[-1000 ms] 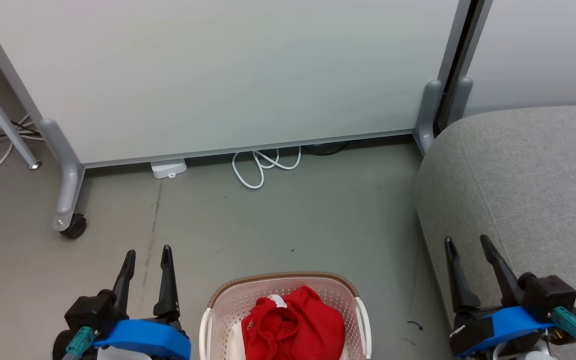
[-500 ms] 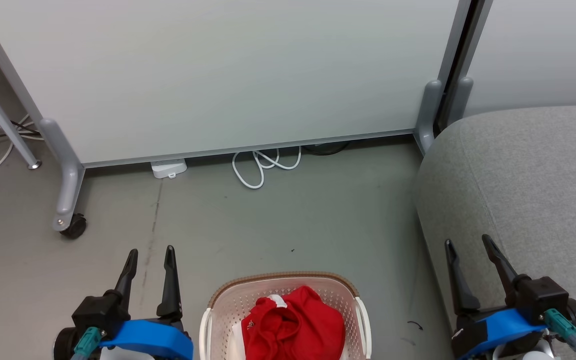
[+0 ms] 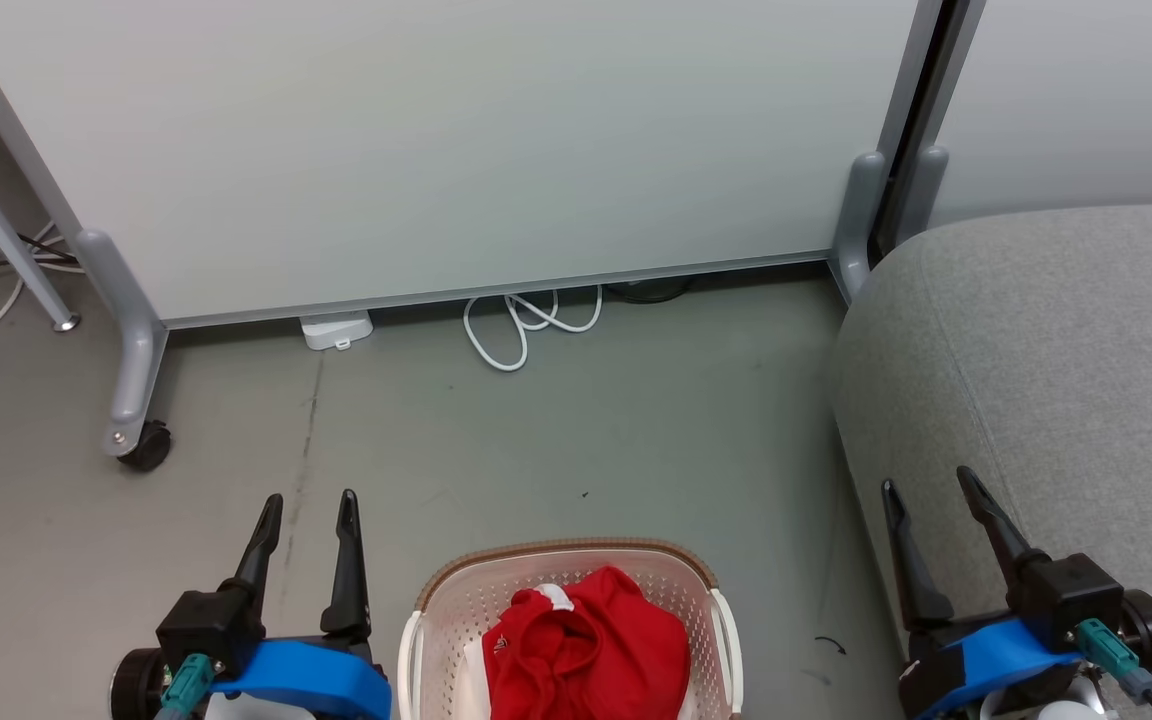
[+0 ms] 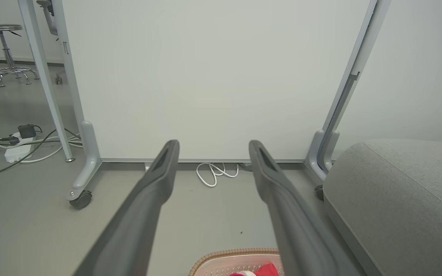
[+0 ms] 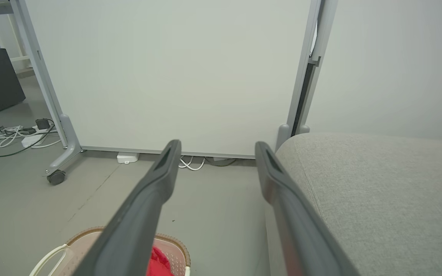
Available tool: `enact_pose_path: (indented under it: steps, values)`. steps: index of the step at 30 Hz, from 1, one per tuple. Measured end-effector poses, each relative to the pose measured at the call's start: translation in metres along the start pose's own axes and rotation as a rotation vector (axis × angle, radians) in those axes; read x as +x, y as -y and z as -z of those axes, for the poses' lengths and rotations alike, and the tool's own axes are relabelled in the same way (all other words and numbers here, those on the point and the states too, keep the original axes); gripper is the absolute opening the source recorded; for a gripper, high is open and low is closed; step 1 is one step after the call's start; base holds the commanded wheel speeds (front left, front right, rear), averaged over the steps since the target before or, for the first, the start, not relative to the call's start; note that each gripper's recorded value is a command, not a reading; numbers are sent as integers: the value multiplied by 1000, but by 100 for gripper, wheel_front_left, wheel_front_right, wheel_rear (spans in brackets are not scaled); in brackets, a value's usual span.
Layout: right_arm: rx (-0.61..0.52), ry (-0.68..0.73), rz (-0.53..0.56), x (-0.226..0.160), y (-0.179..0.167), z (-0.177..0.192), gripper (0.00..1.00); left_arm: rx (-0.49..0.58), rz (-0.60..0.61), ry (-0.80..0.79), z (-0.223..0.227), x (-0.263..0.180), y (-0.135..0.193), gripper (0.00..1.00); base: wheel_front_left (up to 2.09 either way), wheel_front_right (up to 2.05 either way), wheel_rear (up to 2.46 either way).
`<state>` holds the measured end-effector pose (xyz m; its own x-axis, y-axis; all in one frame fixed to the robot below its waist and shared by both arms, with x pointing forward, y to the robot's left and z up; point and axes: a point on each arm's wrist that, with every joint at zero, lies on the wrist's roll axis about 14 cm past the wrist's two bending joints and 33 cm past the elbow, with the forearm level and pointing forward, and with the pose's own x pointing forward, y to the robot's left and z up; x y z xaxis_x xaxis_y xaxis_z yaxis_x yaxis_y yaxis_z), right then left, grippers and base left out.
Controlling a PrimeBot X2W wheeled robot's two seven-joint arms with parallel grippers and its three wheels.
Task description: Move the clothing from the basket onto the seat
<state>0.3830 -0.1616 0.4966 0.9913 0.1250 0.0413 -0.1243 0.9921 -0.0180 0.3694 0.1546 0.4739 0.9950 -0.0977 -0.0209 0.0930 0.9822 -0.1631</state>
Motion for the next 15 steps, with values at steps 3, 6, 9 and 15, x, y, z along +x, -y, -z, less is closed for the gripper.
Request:
enact_pose_path:
  steps: [3,6,9,15]
  values:
    - [0,-1,1,0,0,0,100,0,1,0,0,0,0,100,0,0,0]
    - [1,0,1,0,0,0,100,0,2,0,0,1,0,100,0,0,0]
    - [2,-1,-3,0,-1,0,100,9,10,-14,4,1,3,100,0,0,0]
    - [2,6,0,2,1,-2,100,8,38,-81,26,4,11,100,0,0,0]
